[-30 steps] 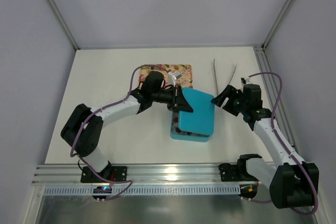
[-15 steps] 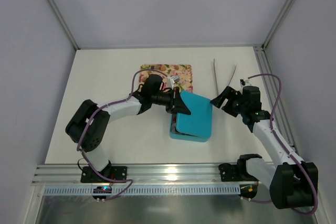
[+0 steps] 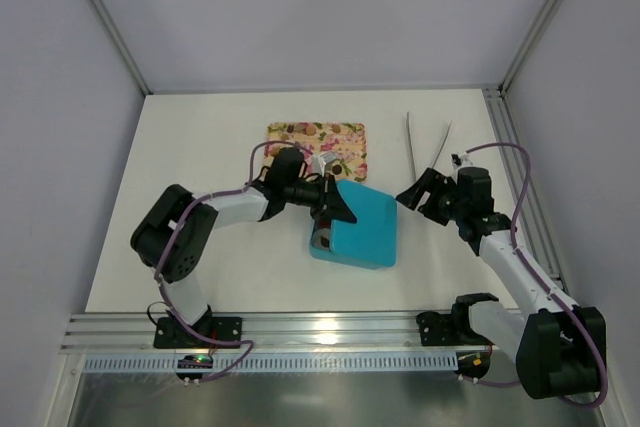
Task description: Pack the chocolate
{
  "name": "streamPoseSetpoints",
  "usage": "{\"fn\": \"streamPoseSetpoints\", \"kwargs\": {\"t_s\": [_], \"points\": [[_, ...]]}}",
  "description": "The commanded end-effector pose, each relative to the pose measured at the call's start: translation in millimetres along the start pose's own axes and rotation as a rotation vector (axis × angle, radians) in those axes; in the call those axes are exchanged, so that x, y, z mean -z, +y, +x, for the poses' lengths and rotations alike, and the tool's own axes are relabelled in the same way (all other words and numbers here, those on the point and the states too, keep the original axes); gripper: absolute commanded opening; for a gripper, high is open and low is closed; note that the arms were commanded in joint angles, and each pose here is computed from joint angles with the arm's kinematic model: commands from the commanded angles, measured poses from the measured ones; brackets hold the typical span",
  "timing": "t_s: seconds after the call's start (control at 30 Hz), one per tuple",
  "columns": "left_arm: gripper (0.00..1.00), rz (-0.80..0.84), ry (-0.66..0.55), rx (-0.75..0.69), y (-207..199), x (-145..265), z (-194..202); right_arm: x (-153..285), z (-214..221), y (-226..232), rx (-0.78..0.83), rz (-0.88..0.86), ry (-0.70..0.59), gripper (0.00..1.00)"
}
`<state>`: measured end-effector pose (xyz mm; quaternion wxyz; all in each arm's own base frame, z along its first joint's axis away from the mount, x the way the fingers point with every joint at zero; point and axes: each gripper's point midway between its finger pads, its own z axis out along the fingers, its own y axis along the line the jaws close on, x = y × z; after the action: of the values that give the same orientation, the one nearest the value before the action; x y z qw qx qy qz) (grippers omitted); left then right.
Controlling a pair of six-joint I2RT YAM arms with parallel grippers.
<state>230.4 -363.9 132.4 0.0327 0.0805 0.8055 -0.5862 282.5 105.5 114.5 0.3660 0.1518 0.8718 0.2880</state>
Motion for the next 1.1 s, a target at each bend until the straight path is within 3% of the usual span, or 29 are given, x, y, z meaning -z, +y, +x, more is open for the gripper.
{"fn": "streamPoseSetpoints", "kwargs": {"t_s": [0.0,0.3,0.6,1.07], "points": [[0.08,0.068,-0.017,-0.054,-13.8,5.8,-7.8,-0.6,-8.4,8.3,0.041,-0.035,-0.039,0.78],[0.02,0.183,-0.049,-0.076,-46.3,32.6,-26.0,7.4,-17.2,16.6,0.058,-0.041,-0.057,0.78],[0.02,0.128,-0.059,-0.054,-31.0,58.2,-32.6,5.3,-15.8,17.2,0.053,-0.049,-0.05,0.78],[0.07,0.122,-0.006,0.011,-1.9,49.5,-23.7,-1.2,-10.5,21.6,0.054,-0.078,-0.032,0.78]]}}
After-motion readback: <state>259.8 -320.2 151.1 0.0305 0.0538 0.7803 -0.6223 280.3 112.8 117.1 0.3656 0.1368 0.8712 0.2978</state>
